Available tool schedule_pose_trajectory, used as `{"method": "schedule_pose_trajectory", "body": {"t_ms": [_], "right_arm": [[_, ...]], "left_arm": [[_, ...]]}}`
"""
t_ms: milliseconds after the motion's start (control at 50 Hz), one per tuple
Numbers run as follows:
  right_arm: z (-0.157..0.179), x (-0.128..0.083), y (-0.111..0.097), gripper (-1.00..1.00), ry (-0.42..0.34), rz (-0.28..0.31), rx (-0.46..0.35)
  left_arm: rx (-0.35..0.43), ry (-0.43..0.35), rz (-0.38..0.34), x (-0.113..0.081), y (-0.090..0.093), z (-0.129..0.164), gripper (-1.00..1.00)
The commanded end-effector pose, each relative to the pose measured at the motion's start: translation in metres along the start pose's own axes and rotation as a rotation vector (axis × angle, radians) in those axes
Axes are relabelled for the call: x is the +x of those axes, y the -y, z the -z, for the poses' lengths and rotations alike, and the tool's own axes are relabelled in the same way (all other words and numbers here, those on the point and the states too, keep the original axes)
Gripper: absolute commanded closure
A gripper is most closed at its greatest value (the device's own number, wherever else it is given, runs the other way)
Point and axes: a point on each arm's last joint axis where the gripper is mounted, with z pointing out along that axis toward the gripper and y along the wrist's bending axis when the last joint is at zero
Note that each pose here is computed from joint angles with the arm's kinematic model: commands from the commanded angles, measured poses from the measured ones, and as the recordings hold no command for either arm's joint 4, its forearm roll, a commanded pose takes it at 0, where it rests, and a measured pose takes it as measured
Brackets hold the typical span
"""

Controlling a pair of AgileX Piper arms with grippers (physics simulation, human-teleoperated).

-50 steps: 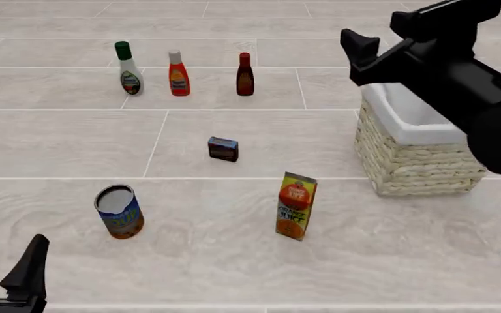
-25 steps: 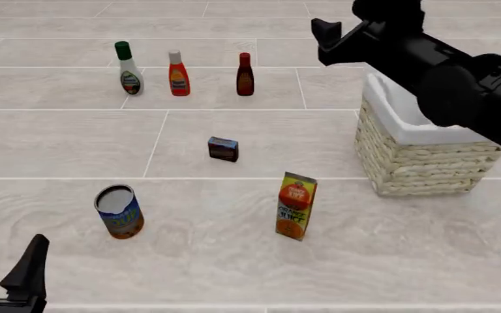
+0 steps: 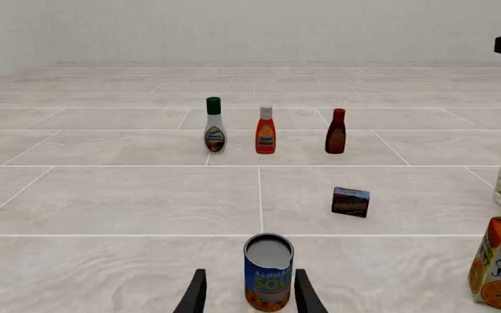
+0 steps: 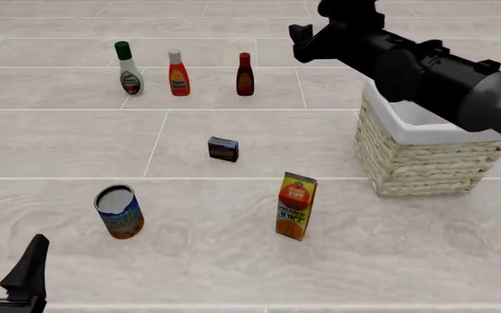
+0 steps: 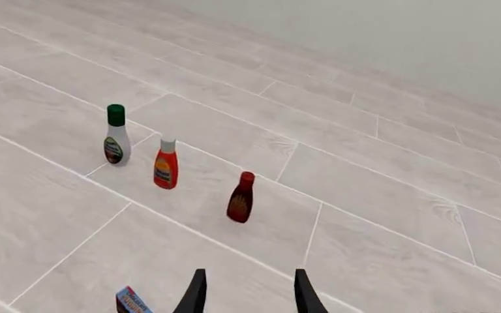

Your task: Pick the chocolate pudding and place it in the basket.

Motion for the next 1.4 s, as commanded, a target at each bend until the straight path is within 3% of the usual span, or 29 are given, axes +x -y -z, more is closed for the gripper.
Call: {"method": "schedule_pose_trajectory", "body": {"t_ms": [20, 760, 1160, 1400], "right_arm": [[-0.022, 0.006, -0.004, -1.00, -0.030, -0.005, -0.014], [-0.067, 0.028, -0.053, -1.00, -0.147, 0.026, -0.130], [-0.086, 0.041, -0.069, -1.00, -0.211, 0.002, -0.162], [-0.094, 0.053, -0.088, -1.00, -0.239, -0.004, -0.197]], "left_arm": [[0.000, 0.000, 0.000, 0.000, 0.000, 0.000, -1.00], [0.000, 0.000, 0.000, 0.000, 0.000, 0.000, -1.00], [0.000, 0.000, 0.000, 0.000, 0.000, 0.000, -1.00], [0.000, 0.000, 0.000, 0.000, 0.000, 0.000, -1.00]]}}
